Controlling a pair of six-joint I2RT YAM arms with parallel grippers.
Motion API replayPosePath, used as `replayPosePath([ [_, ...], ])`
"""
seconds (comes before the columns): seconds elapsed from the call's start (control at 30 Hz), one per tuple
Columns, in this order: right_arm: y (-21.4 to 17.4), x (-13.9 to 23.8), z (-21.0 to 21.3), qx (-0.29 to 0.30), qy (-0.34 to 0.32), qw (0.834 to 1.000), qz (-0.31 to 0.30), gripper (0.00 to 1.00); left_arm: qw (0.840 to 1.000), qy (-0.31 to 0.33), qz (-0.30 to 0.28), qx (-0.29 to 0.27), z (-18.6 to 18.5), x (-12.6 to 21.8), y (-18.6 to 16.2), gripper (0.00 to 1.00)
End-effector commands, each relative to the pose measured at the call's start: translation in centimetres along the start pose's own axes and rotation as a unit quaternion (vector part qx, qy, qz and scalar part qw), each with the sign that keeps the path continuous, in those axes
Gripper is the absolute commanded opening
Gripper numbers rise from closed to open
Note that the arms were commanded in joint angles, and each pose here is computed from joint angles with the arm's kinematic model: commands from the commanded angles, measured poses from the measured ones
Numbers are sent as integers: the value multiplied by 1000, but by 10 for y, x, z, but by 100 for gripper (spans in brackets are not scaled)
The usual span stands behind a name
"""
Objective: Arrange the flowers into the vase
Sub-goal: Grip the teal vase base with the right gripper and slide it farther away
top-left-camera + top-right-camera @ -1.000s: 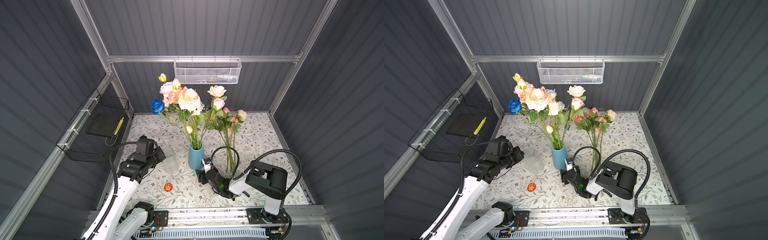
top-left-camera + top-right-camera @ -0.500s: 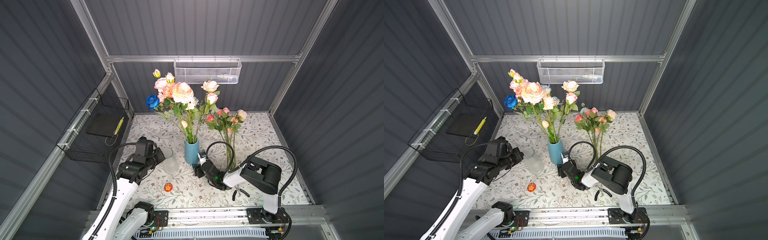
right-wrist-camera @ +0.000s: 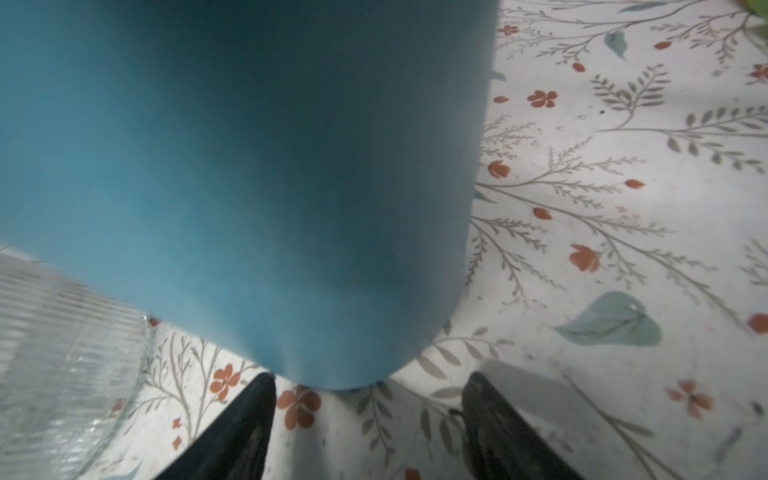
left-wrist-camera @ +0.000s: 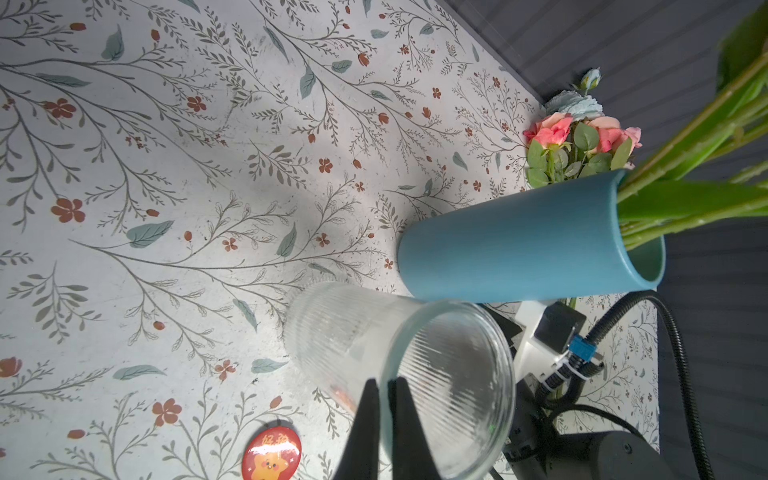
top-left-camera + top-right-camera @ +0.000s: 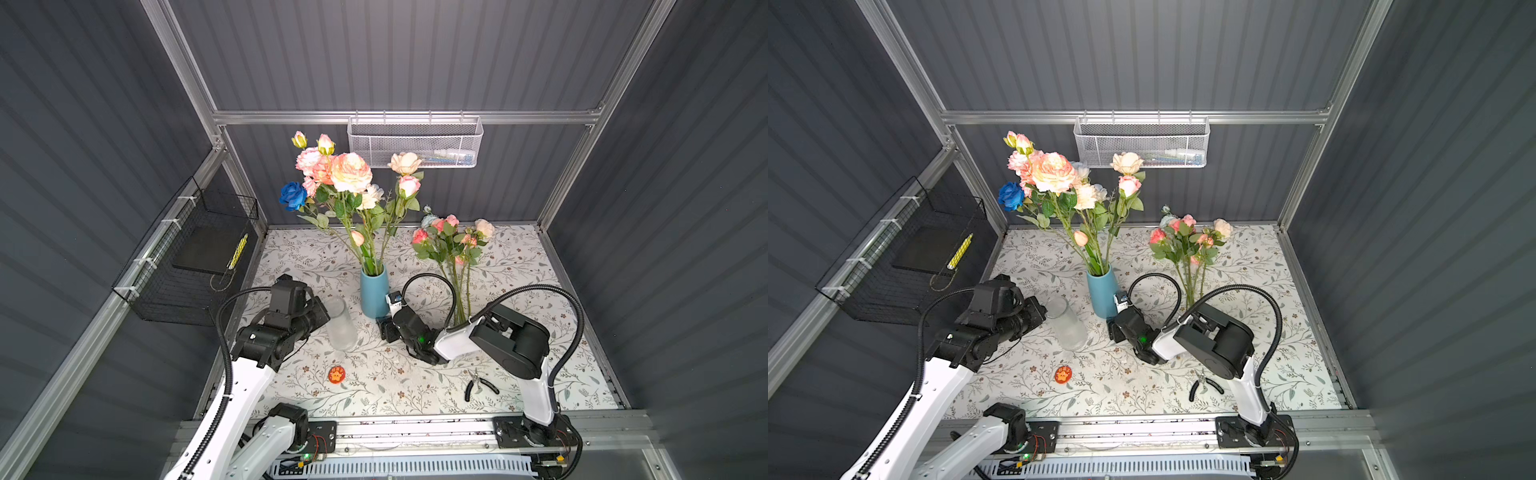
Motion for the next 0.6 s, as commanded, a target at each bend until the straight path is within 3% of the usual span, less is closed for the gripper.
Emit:
replayPosePath([
  [0.0, -39, -11, -14, 19, -16, 995, 95, 73, 1000, -1, 9, -12, 1, 4, -3, 0],
  [0.57, -19, -53, -6, 7, -9, 995, 102, 74, 1000, 2, 9, -15, 2, 7, -3, 0],
])
Point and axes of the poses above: each gripper's point midway between its finger pads, its own x axis back along the fingers, its own z axis along the line the jaws close on, y = z × x, the point moved 7 cm from there along x, back along the fingers
